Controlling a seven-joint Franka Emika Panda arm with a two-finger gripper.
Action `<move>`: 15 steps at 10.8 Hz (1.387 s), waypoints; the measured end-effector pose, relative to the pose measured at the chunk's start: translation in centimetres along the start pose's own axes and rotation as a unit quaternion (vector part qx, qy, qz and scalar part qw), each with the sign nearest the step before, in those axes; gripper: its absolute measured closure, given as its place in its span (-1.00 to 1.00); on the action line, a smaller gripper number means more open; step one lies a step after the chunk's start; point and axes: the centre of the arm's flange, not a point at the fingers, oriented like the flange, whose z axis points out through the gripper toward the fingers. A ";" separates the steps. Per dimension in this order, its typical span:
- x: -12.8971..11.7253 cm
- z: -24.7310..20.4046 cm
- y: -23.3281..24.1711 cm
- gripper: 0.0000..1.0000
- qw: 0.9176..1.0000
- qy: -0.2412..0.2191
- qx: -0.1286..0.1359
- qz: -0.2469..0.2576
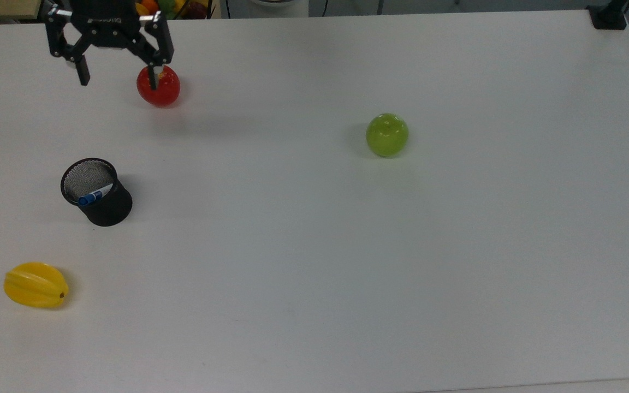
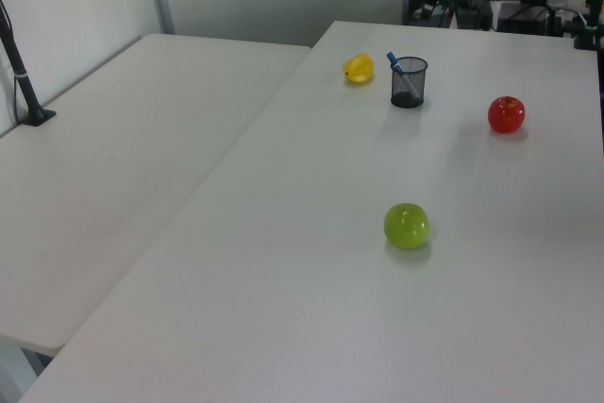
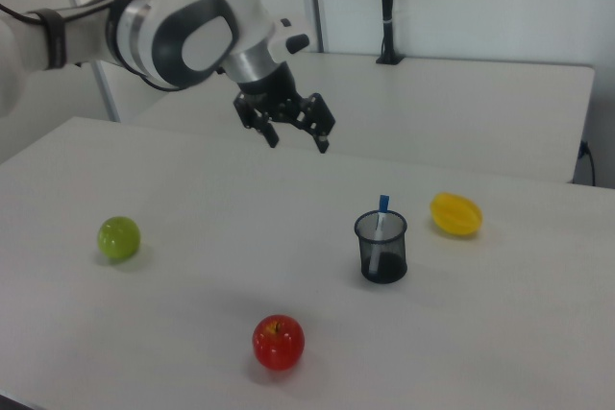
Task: Take marker pen
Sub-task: 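Move the open gripper over the black mesh pen cup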
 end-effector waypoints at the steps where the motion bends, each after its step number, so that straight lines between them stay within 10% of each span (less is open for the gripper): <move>1: 0.2 0.7 0.8 -1.00 1.000 0.010 -0.007 0.005; 11: 0.9 8.1 4.6 -0.96 0.996 0.067 -0.052 0.041; 15: 1.0 11.3 4.7 -0.60 0.993 0.090 -0.052 0.053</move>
